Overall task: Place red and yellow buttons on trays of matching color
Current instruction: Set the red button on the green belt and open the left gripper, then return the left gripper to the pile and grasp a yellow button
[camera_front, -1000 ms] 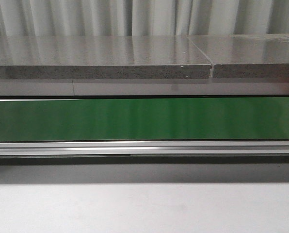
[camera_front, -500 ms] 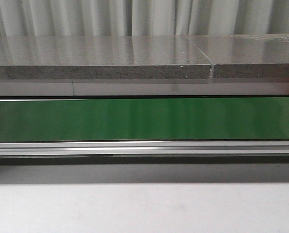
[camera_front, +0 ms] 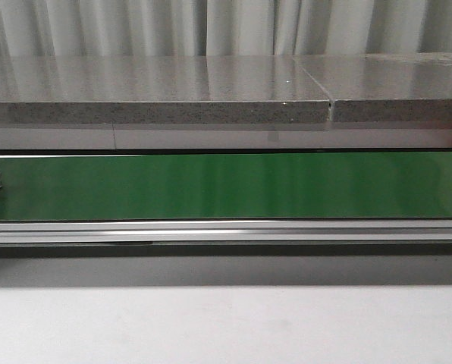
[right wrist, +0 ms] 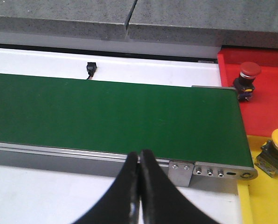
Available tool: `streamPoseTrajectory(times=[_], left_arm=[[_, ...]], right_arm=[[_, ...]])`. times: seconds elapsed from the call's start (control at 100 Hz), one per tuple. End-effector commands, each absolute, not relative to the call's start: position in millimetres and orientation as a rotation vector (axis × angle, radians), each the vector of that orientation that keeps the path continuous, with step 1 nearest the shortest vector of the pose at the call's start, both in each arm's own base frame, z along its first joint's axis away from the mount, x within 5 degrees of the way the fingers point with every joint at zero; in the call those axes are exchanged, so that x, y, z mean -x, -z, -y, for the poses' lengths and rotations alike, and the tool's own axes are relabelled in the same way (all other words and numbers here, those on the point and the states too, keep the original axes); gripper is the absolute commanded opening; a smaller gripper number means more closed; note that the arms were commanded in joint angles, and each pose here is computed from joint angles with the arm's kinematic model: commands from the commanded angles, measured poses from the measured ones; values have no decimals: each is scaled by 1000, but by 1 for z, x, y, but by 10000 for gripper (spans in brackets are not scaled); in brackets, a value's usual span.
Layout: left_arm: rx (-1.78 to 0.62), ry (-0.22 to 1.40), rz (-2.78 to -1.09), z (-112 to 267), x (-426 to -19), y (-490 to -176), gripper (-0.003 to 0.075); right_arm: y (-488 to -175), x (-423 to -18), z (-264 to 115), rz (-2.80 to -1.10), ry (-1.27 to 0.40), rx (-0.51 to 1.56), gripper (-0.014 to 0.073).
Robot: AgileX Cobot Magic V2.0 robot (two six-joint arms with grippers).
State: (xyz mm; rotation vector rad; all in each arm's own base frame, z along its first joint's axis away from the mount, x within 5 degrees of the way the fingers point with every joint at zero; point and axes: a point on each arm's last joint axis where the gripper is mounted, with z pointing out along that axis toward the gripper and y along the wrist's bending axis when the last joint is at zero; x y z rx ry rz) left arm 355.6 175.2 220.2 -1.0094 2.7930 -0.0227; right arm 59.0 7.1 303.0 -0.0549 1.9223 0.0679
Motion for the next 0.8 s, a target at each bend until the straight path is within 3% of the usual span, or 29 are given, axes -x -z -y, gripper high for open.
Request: streamPoseTrajectory(times=[0.0, 0.22, 0.51, 0.61, 0.79], left_arm=[[997, 18, -2689, -177, -359, -243, 553], [1007, 24, -2705, -180, -364, -228, 531], [1004, 23, -2695, -181, -366, -228, 178], [985, 20, -2703, -180, -365, -229, 128], [871, 3, -2724, -175, -356, -250, 114]], right_arm=[[-317, -61, -7, -1834, -61, 49, -66], [-317, -61, -7, -1834, -61, 49, -66], [-317, -61, -7, -1834, -61, 49, -66], [-317, -61, -7, -1834, -61, 49, -66], [-317, -61, -7, -1834, -61, 49, -66]])
